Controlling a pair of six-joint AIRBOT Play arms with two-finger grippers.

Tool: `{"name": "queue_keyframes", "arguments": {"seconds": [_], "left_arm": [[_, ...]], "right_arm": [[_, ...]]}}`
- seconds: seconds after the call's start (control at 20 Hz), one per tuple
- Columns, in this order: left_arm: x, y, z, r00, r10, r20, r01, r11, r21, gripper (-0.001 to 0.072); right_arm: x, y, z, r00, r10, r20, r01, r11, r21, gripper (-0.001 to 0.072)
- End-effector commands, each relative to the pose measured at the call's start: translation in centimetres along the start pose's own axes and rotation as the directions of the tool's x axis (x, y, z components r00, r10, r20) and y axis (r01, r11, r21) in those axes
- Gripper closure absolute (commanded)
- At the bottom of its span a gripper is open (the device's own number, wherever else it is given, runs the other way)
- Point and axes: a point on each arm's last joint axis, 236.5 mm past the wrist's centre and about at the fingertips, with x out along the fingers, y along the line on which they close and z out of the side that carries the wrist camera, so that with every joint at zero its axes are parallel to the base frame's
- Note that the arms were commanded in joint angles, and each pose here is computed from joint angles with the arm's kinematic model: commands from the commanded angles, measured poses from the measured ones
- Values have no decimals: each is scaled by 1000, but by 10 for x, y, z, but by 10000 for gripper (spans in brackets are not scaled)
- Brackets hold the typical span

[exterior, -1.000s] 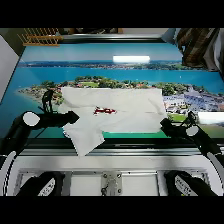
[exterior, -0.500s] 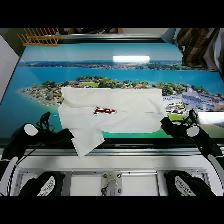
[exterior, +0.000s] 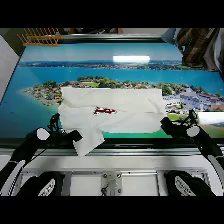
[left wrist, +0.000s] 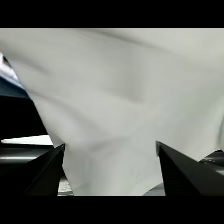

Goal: Fold the clothes and pants, and hang the long-sleeved shirts on hangers.

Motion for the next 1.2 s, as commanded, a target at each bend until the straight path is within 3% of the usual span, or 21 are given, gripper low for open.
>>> {"name": "queue_keyframes", "arguments": {"seconds": [0.0, 0.15, 0.3, 0.4, 0.6, 0.75, 1.05, 1.1, 1.15], "left_arm": [[6, -5, -3, 1000, 3, -7, -3, 1000, 11, 92], [8, -2, -4, 999, 18, -49, -18, 1000, 3, 96], [-29, -10, 35, 996, -19, 87, 20, 1000, -7, 95], [-51, 11, 43, 989, 30, 147, -29, 999, -13, 95], [-40, 48, 17, 991, 81, 106, -70, 992, -103, 95], [-15, 40, 3, 998, 35, 50, -27, 990, -141, 96], [23, -16, -7, 997, 5, -80, -3, 1000, 19, 97], [26, -20, -9, 994, 21, -104, -18, 999, 34, 168], [28, -23, -12, 991, 33, -130, -26, 998, 56, 381]], "right_arm": [[0, 0, -1, 1000, -1, -6, 1, 1000, 1, 703], [0, 0, -1, 1000, -1, -6, 1, 1000, 1, 703], [0, 0, -2, 1000, -1, -6, 1, 1000, 1, 703], [0, 0, -1, 1000, -1, -6, 1, 1000, 0, 703], [0, 0, -1, 1000, 0, -3, 0, 1000, 0, 703], [0, 0, -1, 1000, -1, -5, 1, 1000, 0, 703], [0, 0, -2, 1000, -2, -9, 2, 1000, 0, 703], [0, 0, -3, 1000, -3, -14, 2, 1000, -17, 703], [-1, 0, -6, 1000, -5, -31, 3, 999, -53, 703]]}}
